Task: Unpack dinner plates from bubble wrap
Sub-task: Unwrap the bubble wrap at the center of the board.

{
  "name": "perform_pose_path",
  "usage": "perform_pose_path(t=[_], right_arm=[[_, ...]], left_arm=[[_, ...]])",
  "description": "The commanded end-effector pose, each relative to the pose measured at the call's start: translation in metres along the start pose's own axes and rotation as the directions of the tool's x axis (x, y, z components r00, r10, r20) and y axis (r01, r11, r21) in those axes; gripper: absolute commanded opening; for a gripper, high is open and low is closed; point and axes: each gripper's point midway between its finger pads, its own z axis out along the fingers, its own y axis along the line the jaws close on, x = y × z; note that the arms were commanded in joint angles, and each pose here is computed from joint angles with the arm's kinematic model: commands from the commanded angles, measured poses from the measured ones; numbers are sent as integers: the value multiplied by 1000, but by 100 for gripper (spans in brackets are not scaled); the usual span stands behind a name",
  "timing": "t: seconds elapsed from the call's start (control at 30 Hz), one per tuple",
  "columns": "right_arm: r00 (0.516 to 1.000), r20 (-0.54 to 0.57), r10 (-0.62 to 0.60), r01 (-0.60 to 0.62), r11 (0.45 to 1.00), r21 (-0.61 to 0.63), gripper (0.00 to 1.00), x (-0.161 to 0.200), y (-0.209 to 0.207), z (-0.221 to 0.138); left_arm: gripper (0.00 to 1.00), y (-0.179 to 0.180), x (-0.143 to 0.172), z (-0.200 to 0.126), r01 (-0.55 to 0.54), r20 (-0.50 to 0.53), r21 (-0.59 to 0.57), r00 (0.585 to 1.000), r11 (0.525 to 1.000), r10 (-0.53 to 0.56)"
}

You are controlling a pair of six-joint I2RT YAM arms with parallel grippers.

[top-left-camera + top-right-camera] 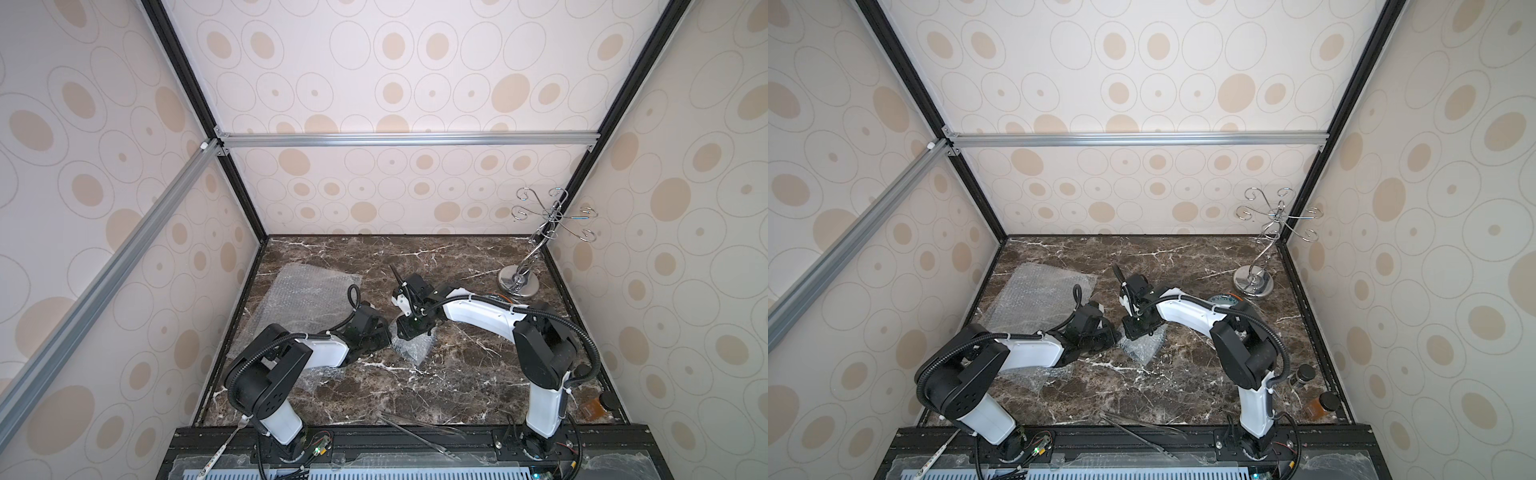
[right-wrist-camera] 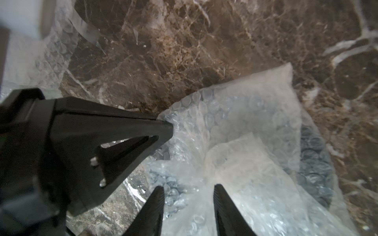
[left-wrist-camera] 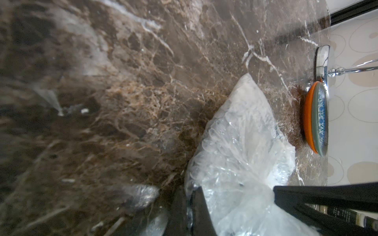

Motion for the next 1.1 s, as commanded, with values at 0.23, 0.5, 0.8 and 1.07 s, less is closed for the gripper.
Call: perform_pose_path(t=[0.23,0.5,0.8,1.07], right_arm=[[1000,-28,-8,10,997,78,25,7,-12,10],[1000,27,-1,-1,999,53,0,-3,-5,-4],[988,139,63,-50,995,-91,0,-16,12,-40],[970,199,141,-101,975,-197,0,-22,11,-65]], left_arm=[[0,32,15,-2,2,-52,-127,999,992,-9],[0,35,17,-3,4,-52,-136,999,991,-11],[0,43,22,-2,4,-63,-157,998,988,-14],[0,46,24,-1,0,-70,-164,997,986,-12]])
